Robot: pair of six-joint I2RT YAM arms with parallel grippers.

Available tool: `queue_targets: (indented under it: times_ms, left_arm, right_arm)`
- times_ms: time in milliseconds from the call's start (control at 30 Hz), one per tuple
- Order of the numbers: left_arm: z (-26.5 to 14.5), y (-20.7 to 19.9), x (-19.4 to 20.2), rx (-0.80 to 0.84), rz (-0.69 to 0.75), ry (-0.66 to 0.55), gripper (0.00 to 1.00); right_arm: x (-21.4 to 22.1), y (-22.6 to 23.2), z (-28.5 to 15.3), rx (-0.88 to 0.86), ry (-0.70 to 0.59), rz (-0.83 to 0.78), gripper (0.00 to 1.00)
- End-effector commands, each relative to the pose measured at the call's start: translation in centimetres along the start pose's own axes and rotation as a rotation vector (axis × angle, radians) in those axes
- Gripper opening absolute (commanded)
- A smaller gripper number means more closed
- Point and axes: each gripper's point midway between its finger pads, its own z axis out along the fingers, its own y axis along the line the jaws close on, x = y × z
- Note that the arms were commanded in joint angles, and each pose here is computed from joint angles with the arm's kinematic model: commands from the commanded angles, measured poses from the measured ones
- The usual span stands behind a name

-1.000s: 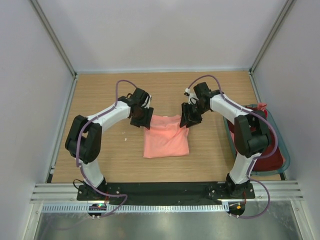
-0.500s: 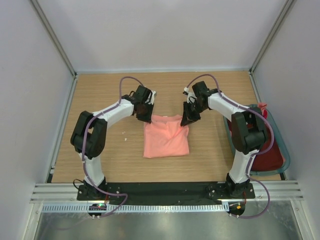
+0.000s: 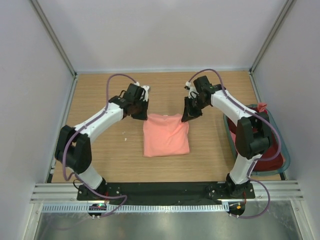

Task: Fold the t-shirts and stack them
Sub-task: Fold the tshirt

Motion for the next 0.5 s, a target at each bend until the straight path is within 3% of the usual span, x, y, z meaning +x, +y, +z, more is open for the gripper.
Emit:
queue_targets:
  times_ms: [0, 233, 467]
  left_arm:
    - [-3.9, -0.7, -0.7, 0.026, -0.046, -0.068, 0.0]
    - [-6.7, -1.5, -0.9, 0.052, -0.079, -0.103, 0.0]
    - [-5.2, -0.7, -1.4, 0.004, -0.059, -0.075, 0.0]
  right_arm:
    - [-0.7, 2.7, -4.1, -0.03, -0.083, -0.032, 0.01]
    - [-0.7, 3.8, -5.2, -0.056, -0.112, -0.016, 0.01]
    - [-2.4, 3.1, -3.5, -0.042, -0.104, -0.014, 0.01]
